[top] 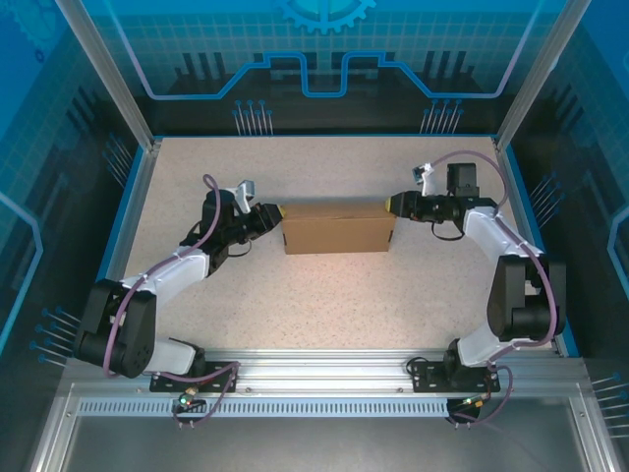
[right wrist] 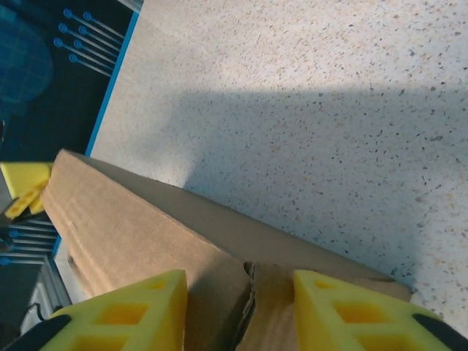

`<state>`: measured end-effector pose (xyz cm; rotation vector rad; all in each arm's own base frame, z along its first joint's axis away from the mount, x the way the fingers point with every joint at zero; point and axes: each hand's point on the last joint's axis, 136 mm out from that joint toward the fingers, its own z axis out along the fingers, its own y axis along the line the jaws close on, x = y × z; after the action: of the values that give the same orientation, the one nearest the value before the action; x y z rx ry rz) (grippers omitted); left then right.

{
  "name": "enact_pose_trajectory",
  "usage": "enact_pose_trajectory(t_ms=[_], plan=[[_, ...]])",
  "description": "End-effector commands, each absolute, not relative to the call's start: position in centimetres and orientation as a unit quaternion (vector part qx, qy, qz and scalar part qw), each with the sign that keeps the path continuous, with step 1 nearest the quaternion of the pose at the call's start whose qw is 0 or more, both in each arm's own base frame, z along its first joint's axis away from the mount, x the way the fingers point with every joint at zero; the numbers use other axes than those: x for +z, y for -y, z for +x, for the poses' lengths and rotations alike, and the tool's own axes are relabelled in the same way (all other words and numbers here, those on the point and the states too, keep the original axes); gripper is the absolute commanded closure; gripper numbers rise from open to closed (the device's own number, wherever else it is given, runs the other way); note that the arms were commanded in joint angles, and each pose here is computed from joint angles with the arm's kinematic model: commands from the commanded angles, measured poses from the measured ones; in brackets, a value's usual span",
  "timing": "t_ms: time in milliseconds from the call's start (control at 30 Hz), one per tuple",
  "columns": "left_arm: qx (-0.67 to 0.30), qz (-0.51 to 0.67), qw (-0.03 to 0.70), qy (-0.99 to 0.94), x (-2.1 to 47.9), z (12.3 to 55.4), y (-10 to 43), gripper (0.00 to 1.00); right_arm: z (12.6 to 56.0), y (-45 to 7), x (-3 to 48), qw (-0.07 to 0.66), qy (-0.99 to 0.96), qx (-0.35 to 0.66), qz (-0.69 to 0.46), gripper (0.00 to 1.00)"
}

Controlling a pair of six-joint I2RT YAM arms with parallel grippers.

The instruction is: Fold the paper box

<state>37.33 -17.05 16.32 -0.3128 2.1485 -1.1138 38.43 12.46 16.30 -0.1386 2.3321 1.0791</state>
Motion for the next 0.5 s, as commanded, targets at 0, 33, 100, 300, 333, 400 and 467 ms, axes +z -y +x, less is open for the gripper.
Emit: enact_pose_trajectory(t_ms=[0, 33, 100, 300, 333, 400, 467], plan=[[-0.381, -0.134, 0.256, -0.878, 10.7, 34.4, 17.2, 0.81, 35.8, -14.2, 15.1, 0.239, -0.874, 0.42, -0.056, 0.71], [-0.377, -0.131, 0.256, -0.881, 10.6, 34.2, 17.4, 0.81, 35.4, -14.5, 14.7, 0.234, -0.877, 0.417, -0.057, 0.74], [-0.372, -0.128, 0.249, -0.885, 9.8, 33.8, 17.8, 0.81, 34.5, -14.9, 13.7, 0.225, -0.882, 0.409, -0.059, 0.76], [-0.383, -0.124, 0.233, -0.885, 8.7, 33.1, 19.0, 0.81, 32.9, -16.3, 11.5, 0.213, -0.884, 0.413, -0.052, 0.85], [-0.385, -0.119, 0.239, -0.884, 9.2, 33.3, 19.1, 0.81, 33.2, -16.7, 12.0, 0.221, -0.882, 0.412, -0.059, 0.85], [-0.387, -0.109, 0.252, -0.88, 10.4, 33.9, 19.2, 0.81, 34.1, -17.2, 13.7, 0.245, -0.874, 0.415, -0.069, 0.86], [-0.388, -0.099, 0.275, -0.874, 12.1, 34.9, 19.2, 0.8, 35.4, -17.4, 16.0, 0.28, -0.861, 0.419, -0.076, 0.85]])
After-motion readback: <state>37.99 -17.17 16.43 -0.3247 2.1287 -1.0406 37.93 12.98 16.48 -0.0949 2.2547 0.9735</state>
